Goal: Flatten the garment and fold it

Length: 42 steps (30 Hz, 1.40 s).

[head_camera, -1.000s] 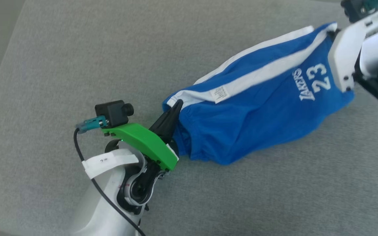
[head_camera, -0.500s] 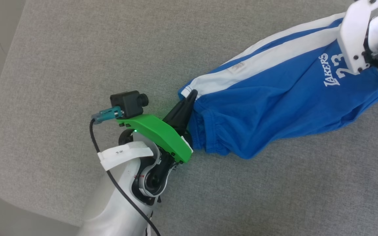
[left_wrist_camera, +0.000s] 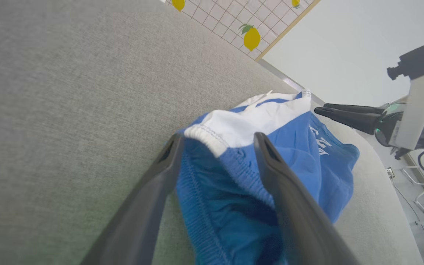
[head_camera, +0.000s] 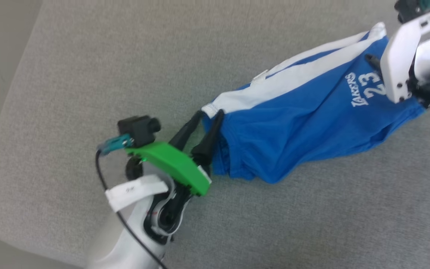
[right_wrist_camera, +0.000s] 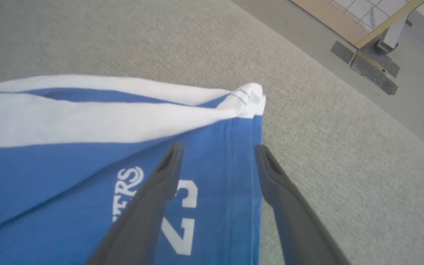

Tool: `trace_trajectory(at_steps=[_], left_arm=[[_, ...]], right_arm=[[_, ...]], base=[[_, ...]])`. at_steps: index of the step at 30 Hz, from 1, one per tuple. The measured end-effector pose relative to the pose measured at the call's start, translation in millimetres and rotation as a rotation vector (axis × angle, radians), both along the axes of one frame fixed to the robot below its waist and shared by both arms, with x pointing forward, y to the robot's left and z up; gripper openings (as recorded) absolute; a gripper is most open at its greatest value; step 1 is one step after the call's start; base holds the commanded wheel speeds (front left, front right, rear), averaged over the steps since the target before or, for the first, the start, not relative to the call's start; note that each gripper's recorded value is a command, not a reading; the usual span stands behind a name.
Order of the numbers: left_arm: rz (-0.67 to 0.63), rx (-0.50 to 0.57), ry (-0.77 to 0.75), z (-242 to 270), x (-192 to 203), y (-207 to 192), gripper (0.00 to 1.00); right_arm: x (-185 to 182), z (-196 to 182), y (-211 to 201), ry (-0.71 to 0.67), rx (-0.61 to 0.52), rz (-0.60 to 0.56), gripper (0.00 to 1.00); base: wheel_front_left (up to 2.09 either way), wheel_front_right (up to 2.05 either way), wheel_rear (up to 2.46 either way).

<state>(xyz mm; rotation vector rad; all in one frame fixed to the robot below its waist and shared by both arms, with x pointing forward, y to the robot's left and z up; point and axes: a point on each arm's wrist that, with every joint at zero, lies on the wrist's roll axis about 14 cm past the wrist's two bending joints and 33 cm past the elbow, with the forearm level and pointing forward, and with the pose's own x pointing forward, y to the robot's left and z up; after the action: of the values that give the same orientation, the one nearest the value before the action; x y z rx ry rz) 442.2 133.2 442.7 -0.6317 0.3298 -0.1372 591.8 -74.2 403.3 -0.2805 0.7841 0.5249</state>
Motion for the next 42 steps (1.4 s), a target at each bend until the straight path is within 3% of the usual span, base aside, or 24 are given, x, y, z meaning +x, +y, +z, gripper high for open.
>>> trace_trajectory(at_steps=[6,7,10,18,29,42], left_arm=[[0.087,0.075,-0.081,14.2,-16.8,23.3,1.0],[0.145,0.149,-0.187,30.7,-17.3,38.7,1.0],[0.167,0.237,-0.271,43.3,-17.7,48.4,1.0],[0.227,0.412,-0.443,87.1,-14.4,66.5,1.0],[0.259,0.488,-0.434,78.3,-24.3,84.3,1.0],[0.277,0.488,-0.397,67.1,-25.0,92.6,1.0]], right_arm=[[-12.8,38.9,0.2,-0.154,0.134,-0.003,1.0],[-16.5,55.0,-8.2,-0.227,0.204,-0.04,1.0],[-18.2,65.9,-21.4,-0.287,0.259,-0.096,1.0],[-20.6,59.4,-44.8,-0.279,0.37,-0.282,1.0],[-22.9,-4.0,-55.0,-0.053,0.275,-0.4,1.0],[-25.0,-37.0,-17.7,0.16,0.168,-0.322,1.0]], base=[[0.0,0.0,0.0],[0.0,0.0,0.0],[0.0,0.0,0.0],[0.0,0.0,0.0],[0.0,0.0,0.0],[0.0,0.0,0.0]])
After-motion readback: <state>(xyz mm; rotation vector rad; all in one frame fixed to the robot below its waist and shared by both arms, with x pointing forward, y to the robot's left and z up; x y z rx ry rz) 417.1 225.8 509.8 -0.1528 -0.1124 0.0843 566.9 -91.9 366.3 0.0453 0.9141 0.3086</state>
